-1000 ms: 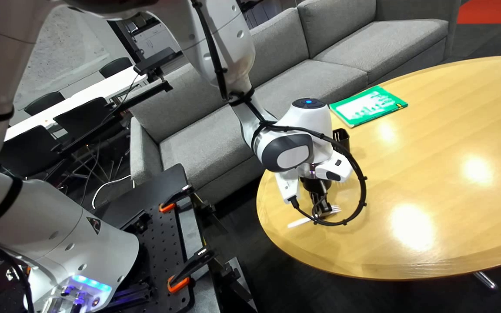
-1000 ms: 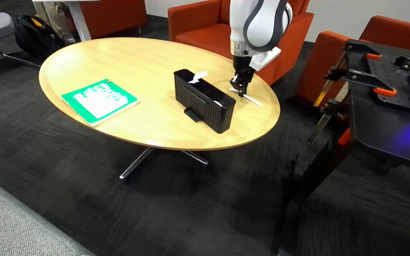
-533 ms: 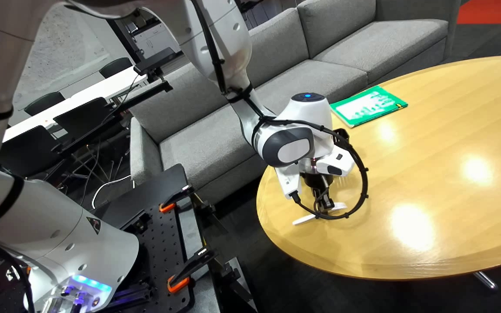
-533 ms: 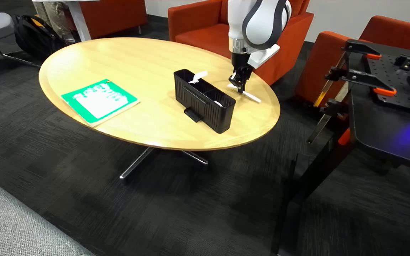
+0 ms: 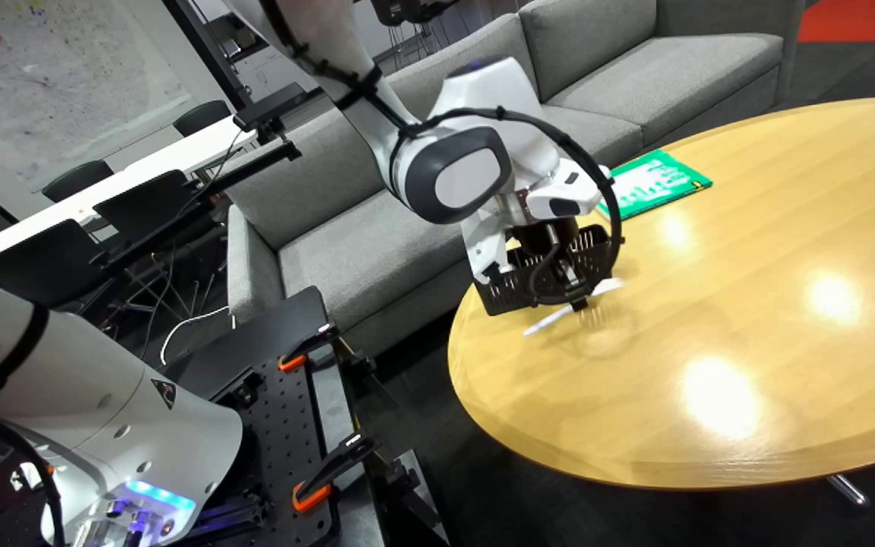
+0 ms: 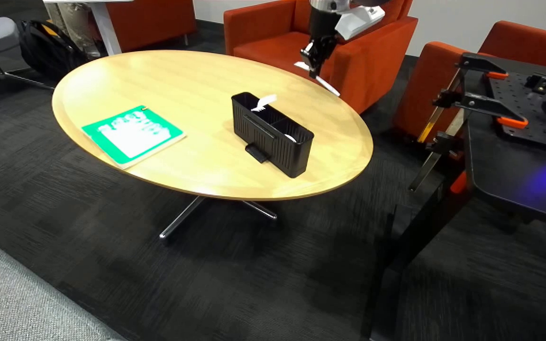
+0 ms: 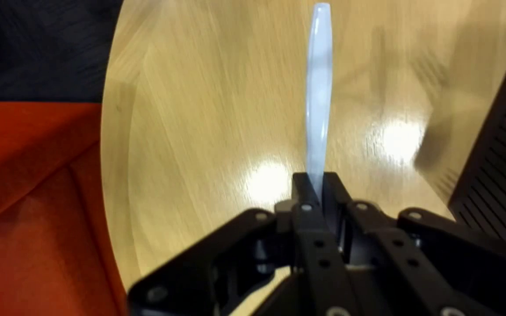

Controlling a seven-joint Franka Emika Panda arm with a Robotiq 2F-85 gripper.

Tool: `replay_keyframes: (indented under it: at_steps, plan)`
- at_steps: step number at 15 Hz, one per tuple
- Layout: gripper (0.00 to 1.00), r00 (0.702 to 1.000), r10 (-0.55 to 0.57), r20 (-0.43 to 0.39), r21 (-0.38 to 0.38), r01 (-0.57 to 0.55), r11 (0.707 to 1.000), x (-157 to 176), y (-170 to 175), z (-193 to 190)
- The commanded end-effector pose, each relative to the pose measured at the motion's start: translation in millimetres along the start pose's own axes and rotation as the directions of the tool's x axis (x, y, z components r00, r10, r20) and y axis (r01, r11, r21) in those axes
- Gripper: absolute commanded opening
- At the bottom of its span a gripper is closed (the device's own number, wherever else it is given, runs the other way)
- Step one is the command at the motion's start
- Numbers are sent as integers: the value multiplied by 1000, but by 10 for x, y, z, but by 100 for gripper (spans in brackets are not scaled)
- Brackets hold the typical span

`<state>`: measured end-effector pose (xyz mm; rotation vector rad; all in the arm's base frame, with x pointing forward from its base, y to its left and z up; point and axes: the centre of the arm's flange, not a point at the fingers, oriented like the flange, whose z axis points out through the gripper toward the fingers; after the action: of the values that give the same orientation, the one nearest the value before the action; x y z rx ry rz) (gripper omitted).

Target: Place the white fork inside the black cutlery holder

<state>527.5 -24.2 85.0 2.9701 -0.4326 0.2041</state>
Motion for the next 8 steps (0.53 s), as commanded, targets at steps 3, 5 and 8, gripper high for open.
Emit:
replay_keyframes:
  at_steps: [3, 5, 8]
  plan:
    - [3, 983, 18, -181, 96, 0, 995, -141, -74, -1089]
    - [3, 969, 24, -247, 146, 13, 989, -142, -180, -1291]
    - [3, 949, 34, -313, 191, 28, 981, -147, -379, -1432]
